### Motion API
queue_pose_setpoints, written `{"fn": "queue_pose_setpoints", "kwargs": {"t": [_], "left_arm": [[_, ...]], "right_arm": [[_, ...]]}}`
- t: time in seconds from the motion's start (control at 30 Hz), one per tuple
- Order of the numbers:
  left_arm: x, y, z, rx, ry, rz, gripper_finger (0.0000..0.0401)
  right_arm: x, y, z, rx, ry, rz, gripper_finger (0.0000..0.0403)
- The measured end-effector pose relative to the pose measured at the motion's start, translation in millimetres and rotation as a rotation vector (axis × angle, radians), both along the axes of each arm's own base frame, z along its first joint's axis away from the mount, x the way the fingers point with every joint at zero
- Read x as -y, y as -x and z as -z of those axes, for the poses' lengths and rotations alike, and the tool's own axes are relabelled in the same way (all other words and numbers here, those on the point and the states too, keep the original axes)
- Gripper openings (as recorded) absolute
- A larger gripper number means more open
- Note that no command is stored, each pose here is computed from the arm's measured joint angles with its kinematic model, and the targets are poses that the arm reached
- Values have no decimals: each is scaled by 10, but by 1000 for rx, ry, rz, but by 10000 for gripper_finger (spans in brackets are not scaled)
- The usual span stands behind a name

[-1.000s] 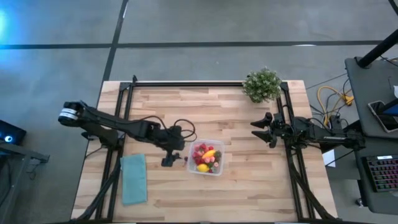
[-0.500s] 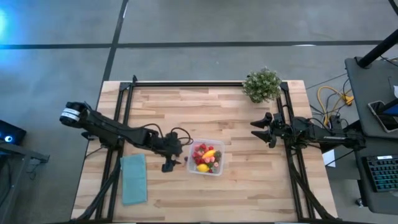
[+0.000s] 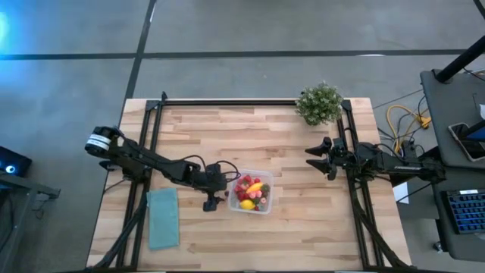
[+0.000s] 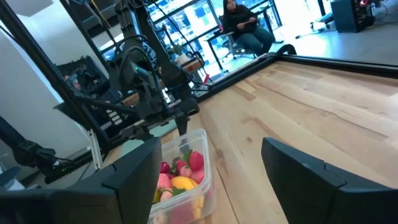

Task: Pick and placing Produce into tupperware
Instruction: Put the dark red cherry into the transparent container

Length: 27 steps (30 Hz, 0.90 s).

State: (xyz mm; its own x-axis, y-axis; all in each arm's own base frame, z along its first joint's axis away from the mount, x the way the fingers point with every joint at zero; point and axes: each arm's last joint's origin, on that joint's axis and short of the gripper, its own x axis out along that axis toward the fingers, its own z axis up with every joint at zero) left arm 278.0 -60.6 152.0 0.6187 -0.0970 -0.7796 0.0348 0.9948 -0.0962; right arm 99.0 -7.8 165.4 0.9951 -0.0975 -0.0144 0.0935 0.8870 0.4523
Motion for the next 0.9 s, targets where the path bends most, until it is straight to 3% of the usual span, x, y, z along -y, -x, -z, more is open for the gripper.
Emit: {"fn": "queue_pose_setpoints", "kwargs": {"t": [0.73, 0.9], "left_arm": [[10, -81, 154, 1, -14, -14, 269], [15, -101, 182, 3, -11, -15, 246]], "right_arm": [[0, 0, 1, 0, 0, 0, 270], [0, 0, 2, -1, 0, 0, 265]]}}
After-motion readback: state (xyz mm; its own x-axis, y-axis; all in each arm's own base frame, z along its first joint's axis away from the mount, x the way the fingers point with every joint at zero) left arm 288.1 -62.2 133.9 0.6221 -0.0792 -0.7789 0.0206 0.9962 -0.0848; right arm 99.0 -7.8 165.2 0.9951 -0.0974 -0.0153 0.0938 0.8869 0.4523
